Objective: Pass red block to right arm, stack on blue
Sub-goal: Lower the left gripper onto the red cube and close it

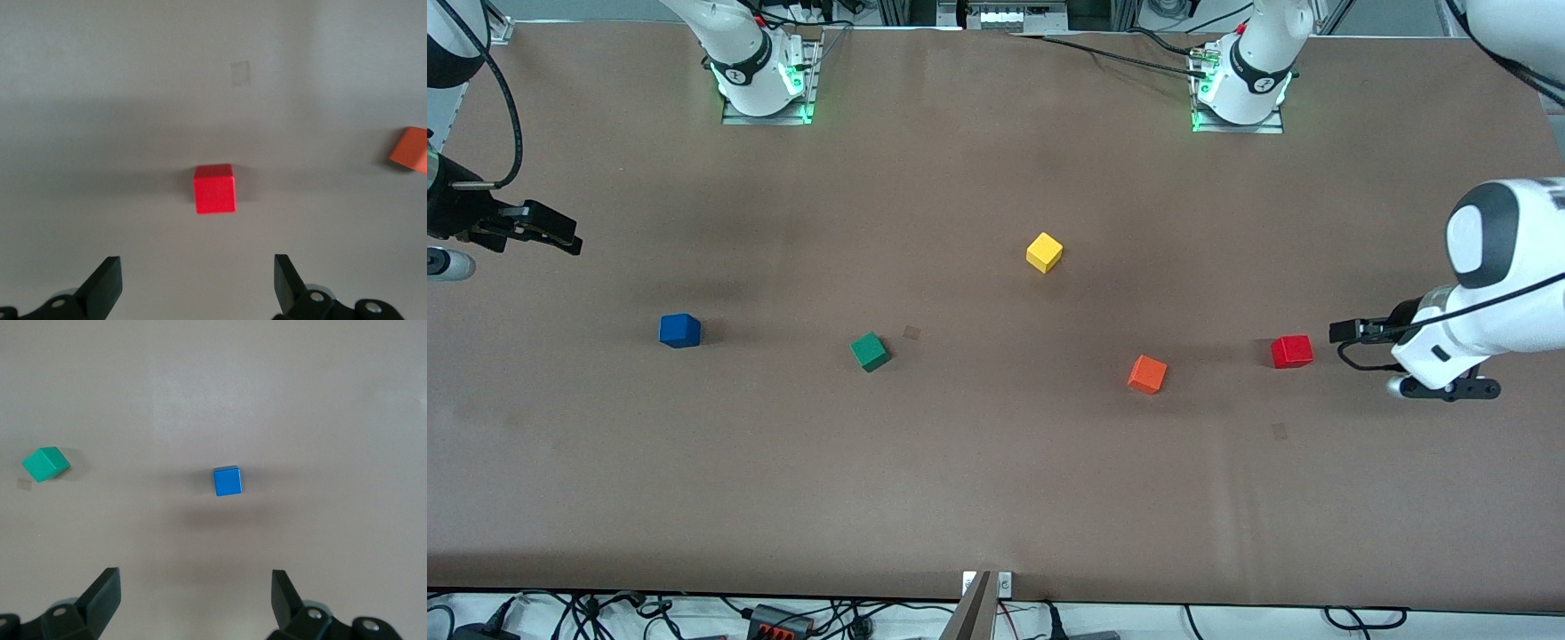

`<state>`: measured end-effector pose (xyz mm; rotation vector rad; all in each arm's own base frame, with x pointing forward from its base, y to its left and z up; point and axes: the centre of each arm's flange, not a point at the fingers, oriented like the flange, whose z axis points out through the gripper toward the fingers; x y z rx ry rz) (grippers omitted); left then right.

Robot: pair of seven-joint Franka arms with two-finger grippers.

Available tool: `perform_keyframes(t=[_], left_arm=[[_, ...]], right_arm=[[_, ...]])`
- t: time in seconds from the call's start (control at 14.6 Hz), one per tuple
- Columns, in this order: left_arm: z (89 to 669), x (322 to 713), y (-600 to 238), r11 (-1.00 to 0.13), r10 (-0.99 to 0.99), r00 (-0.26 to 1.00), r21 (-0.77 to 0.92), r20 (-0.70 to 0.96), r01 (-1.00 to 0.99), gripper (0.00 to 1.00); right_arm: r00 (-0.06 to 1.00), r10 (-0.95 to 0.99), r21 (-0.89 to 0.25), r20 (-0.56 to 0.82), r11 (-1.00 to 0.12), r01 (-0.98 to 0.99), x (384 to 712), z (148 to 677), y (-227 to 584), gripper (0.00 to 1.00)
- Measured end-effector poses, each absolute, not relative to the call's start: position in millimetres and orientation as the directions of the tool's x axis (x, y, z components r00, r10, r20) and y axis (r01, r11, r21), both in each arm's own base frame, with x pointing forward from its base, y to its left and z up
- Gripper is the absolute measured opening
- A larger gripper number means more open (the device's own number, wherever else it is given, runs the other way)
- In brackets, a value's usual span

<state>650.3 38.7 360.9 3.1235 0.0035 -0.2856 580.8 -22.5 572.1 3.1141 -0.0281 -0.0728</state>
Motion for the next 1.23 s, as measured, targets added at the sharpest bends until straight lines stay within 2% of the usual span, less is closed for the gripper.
perform_keyframes(t=[0.41, 0.69, 1.23], left_arm=[[290, 656, 38, -0.998, -0.068, 0.992, -0.004, -0.109, -0.069, 1.00], [238, 634, 34, -0.997, -0.075, 0.996, -0.006, -0.053, -0.076, 1.00], [188, 600, 31, -0.997, -0.079, 0.997, -0.008, 0.027, -0.079, 1.00]], right_arm=[[0.999, -0.015, 0.027, -0.050, -1.000, -0.014, 580, 572, -20, 1.00], [0.998, -0.022, 0.027, -0.052, -0.999, -0.020, 580, 572, -24, 1.00], [0.998, -0.023, 0.027, -0.052, -0.999, -0.022, 580, 572, -25, 1.00]])
